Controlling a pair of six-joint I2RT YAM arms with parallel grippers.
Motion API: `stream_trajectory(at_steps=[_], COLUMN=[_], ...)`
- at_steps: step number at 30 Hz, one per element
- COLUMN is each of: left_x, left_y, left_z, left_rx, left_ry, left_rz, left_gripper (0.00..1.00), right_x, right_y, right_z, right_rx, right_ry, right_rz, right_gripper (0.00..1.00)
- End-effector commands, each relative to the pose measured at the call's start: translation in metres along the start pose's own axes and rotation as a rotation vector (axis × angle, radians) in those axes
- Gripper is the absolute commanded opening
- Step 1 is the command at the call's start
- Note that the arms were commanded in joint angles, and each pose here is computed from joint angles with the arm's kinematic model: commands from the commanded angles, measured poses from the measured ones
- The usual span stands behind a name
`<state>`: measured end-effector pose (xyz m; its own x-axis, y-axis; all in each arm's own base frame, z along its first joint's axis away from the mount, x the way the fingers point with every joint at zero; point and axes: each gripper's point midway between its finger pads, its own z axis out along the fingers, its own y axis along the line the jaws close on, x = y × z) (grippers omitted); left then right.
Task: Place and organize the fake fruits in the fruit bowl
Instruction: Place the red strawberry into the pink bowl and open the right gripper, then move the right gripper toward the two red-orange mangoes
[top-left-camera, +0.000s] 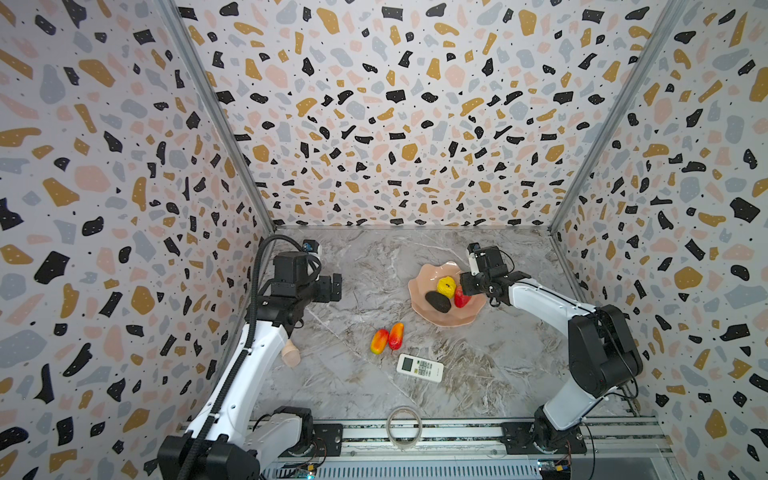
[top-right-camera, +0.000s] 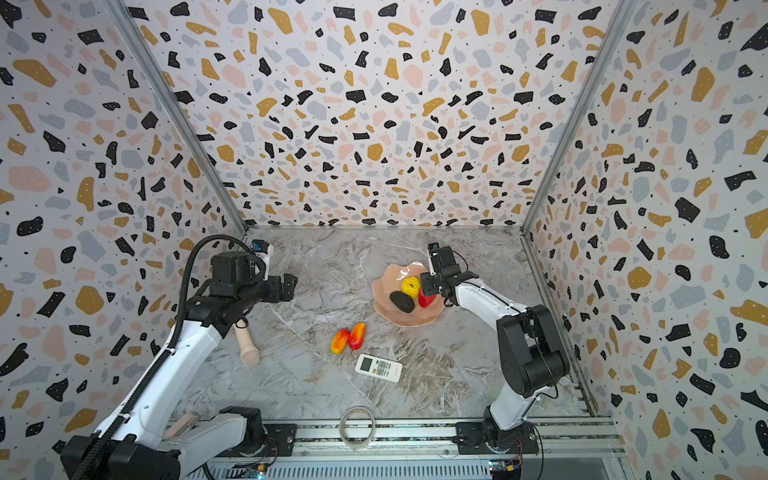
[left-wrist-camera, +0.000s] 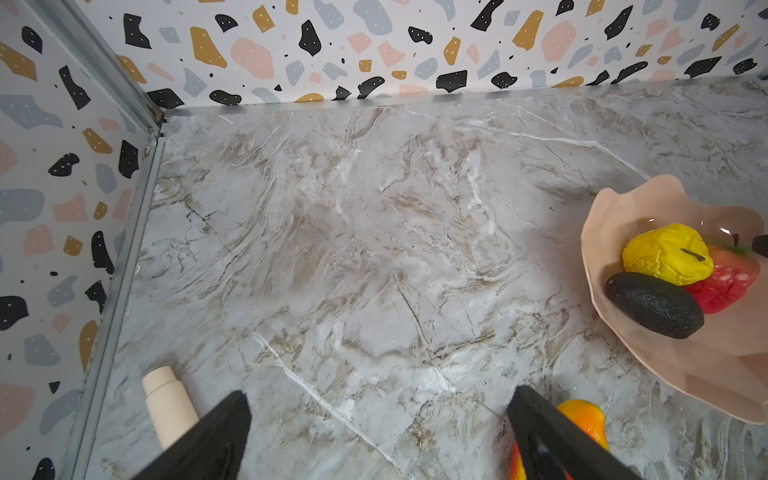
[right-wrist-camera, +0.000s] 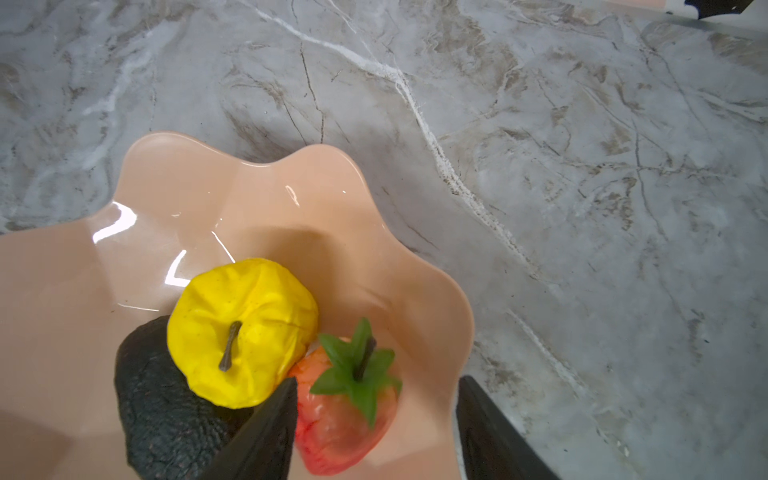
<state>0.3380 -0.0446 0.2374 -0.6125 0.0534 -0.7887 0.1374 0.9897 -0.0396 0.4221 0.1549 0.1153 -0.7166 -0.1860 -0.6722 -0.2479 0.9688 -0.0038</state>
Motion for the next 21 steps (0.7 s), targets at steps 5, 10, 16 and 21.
stream_trajectory(at_steps=[5, 10, 16, 21], left_x=[-0.006, -0.005, -0.005, -0.006], left_y=[-0.001, -0.001, -0.001, -0.001], left_z=[-0.001, 0.0, 0.0, 0.0], left_rx=[0.01, 0.009, 0.009, 0.011], left_ry=[-0.031, -0.028, -0.027, -0.028], left_rz=[0.005, 0.006, 0.006, 0.005], left_gripper=[1.0, 1.0, 1.0, 1.0], right_x=[-0.01, -0.035, -0.034, -0.016], right_y=[0.001, 0.028, 0.137, 0.204], right_z=[-0.013, -0.044, -0.079, -0.086], right_rx=[-0.007, -0.085, -0.323, -0.509], right_ry=[-0.038, -0.132, -0.201, -0.153], right_rz=[0.01, -0.102, -0.433, -0.541], right_gripper=[0.65, 0.88, 0.99, 0.99])
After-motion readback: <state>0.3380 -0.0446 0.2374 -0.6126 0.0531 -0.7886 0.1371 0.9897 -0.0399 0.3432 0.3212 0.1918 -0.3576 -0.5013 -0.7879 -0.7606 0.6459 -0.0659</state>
